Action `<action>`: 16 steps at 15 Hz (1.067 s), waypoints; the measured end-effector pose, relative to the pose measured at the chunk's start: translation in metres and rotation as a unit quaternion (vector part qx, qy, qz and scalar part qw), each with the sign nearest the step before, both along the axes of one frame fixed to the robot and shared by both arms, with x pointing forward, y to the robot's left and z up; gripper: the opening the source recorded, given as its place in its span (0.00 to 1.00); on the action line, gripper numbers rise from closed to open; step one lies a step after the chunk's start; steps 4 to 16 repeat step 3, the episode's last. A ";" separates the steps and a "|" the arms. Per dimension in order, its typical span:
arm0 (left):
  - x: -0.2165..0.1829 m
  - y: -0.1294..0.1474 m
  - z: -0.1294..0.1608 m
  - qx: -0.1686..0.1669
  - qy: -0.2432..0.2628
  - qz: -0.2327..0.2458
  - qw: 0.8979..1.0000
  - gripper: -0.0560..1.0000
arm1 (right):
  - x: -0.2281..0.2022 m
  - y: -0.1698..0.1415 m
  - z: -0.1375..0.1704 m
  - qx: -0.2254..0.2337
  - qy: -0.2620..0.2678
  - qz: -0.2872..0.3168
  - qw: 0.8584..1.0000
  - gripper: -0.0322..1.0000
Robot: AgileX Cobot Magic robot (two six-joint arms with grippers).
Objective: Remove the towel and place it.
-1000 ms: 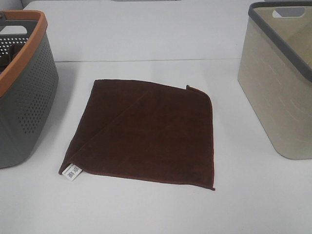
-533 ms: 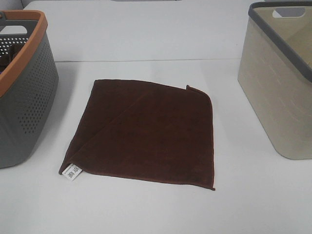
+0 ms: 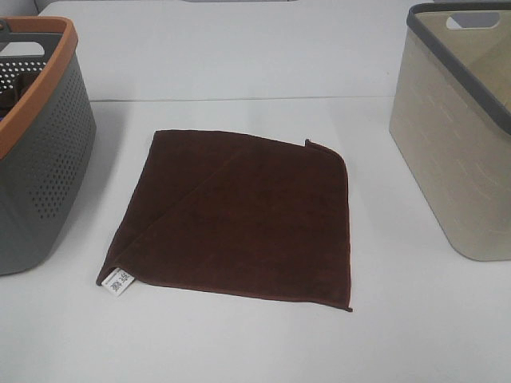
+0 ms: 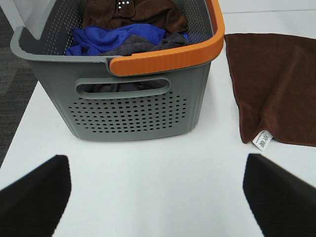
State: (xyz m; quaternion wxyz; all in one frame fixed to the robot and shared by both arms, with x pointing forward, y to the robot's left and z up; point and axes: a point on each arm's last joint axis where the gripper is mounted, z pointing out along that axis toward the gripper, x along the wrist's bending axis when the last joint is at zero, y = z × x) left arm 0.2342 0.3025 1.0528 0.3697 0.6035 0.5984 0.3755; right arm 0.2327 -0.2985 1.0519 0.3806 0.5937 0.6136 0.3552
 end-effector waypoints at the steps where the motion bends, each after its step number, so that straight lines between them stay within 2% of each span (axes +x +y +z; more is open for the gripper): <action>1: 0.000 0.000 0.000 0.000 0.000 0.000 1.000 0.90 | 0.000 0.000 0.000 0.000 0.000 0.000 1.000 0.69; 16: 0.000 0.000 0.000 0.000 0.000 0.000 1.000 0.90 | 0.000 0.000 0.000 0.000 0.000 0.000 1.000 0.69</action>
